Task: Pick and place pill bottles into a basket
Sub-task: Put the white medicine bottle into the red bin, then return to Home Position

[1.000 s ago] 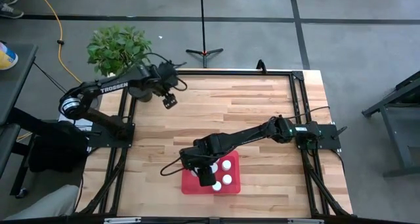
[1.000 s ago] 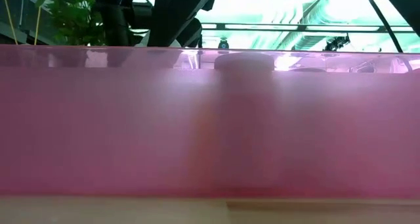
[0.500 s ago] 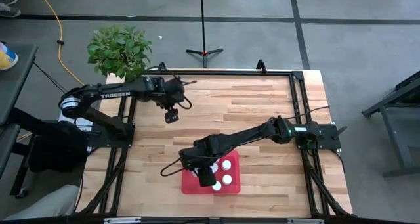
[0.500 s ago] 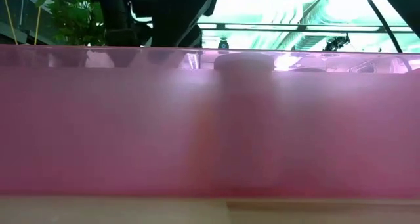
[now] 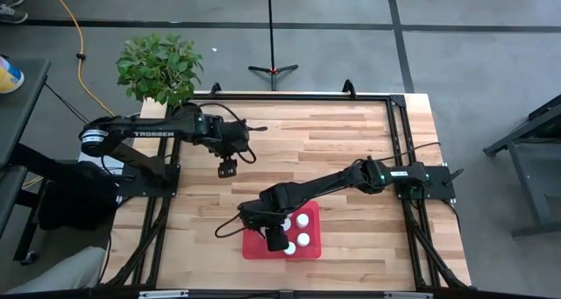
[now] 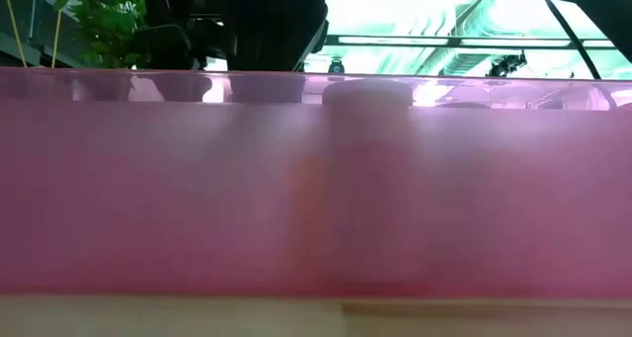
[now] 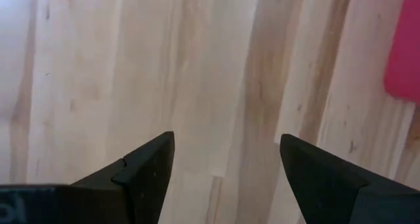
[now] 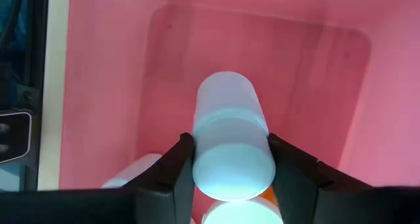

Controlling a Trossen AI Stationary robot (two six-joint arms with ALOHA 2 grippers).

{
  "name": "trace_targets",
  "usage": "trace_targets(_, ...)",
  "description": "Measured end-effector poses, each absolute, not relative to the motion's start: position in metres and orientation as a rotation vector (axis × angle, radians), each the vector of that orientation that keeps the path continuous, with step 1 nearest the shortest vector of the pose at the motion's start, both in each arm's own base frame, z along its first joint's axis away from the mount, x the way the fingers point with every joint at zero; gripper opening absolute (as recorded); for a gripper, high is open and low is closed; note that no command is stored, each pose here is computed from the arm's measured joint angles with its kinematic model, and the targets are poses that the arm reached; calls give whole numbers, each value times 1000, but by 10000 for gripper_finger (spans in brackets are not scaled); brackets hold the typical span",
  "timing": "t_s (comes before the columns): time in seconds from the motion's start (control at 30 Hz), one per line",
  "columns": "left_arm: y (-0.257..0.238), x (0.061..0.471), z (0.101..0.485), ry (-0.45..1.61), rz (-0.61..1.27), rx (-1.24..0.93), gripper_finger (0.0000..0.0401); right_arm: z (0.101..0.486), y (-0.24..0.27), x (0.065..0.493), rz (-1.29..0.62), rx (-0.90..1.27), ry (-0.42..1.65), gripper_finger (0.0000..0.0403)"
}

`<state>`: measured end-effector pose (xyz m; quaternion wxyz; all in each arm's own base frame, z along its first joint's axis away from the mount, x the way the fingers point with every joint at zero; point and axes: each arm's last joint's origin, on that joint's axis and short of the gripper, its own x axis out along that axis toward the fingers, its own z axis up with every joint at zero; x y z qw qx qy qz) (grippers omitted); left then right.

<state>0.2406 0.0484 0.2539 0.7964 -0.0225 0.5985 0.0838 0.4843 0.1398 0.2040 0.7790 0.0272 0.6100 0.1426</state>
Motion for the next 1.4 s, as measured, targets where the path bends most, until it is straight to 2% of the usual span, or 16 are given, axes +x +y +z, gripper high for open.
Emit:
trace_targets(0.07, 45, 240, 254, 1294, 169, -42, 310, 204, 140, 484, 309, 59, 1318, 169)
trace_targets(0.27, 41, 237, 259, 1276, 164, -39, 310, 204, 139, 487, 265, 60, 1295, 301)
trace_targets(0.4, 40, 230, 267, 1238, 176, -58, 310, 205, 139, 487, 265, 60, 1287, 344)
trace_targets(0.67, 37, 212, 291, 1099, 188, -85, 310, 211, 137, 484, 231, 25, 1299, 356)
trace_targets(0.83, 33, 198, 290, 1020, 167, -117, 310, 227, 135, 477, 197, 9, 1294, 357)
trace_targets(1.1, 31, 189, 296, 907, 168, -186, 310, 288, 134, 456, 199, 1, 1163, 357)
trace_targets(1.4, 5, 187, 259, 820, 36, -131, 310, 354, 146, 413, -24, -211, 980, 358)
